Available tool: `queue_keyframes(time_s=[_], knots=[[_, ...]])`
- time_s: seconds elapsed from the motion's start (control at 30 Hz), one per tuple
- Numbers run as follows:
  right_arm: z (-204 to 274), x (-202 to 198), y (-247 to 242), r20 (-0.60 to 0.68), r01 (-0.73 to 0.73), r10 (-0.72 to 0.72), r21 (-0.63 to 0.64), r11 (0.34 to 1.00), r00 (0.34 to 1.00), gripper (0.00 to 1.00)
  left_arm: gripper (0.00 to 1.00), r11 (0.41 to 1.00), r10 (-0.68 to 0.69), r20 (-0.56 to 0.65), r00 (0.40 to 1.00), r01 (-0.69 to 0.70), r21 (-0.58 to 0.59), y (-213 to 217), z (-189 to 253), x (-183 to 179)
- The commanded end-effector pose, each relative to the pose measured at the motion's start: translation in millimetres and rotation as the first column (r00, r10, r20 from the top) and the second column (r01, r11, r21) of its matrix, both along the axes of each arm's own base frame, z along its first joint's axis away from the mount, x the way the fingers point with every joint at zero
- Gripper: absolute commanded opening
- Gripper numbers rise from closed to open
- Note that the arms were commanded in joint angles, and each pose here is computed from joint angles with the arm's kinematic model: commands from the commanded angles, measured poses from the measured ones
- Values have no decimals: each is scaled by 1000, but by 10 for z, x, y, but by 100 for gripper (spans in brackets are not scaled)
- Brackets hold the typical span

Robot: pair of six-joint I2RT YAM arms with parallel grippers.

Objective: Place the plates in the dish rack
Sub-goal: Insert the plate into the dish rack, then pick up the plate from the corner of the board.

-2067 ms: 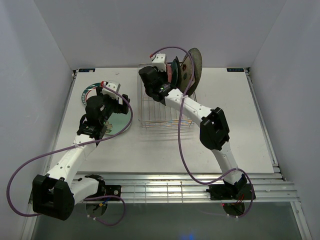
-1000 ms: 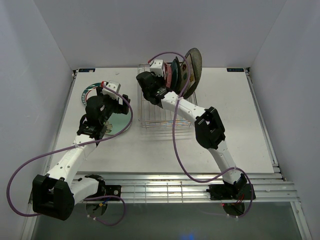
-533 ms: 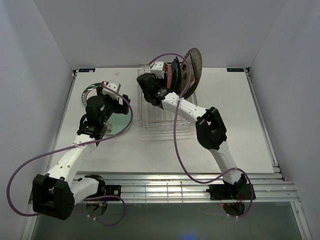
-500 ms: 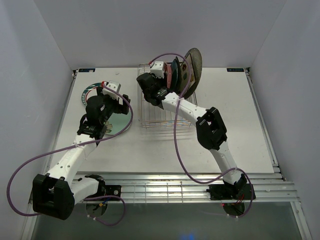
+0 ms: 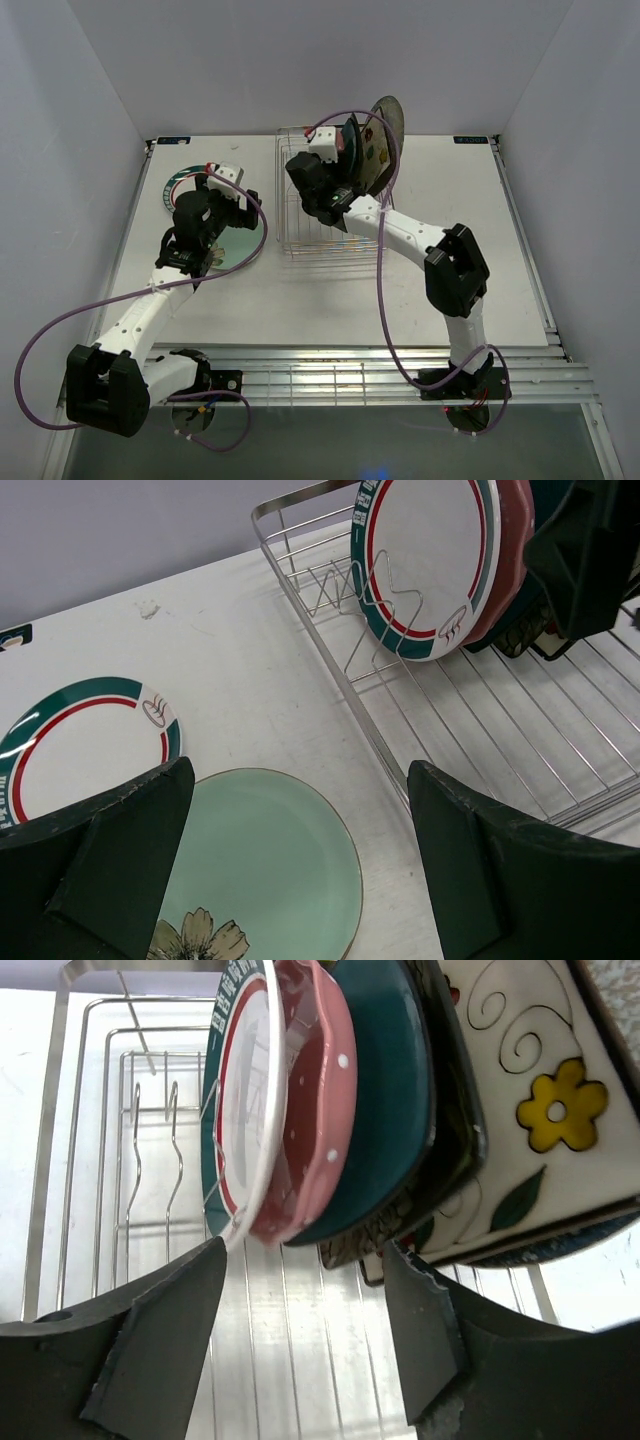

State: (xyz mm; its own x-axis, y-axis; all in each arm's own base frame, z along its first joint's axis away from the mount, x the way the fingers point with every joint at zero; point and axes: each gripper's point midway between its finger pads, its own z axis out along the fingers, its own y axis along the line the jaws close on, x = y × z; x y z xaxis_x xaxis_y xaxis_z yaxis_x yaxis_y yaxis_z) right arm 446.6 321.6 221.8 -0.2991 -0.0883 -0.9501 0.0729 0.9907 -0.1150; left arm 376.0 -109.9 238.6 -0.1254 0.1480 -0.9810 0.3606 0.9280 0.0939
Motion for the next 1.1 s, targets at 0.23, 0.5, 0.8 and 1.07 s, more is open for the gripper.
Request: queue_keyframes(time_s=[0.23, 0.5, 0.8, 1.07], knots=[[367, -470, -216, 78, -145, 133, 175, 974, 988, 91, 98, 996, 8, -5, 1000, -7, 86, 91, -126, -32], [178, -826, -520, 47, -180, 174, 192, 965, 984, 90, 98, 985, -21, 22, 1000, 17, 172, 164, -302, -231], [188, -1326, -883, 128, -282, 255, 297, 912, 958, 90, 98, 942, -135, -37, 990, 140, 305, 145, -548, -490], [-5, -1627, -1234, 119, -259, 232, 338, 905, 965, 90, 98, 903, -222, -109, 969, 246, 353, 88, -844, -666]])
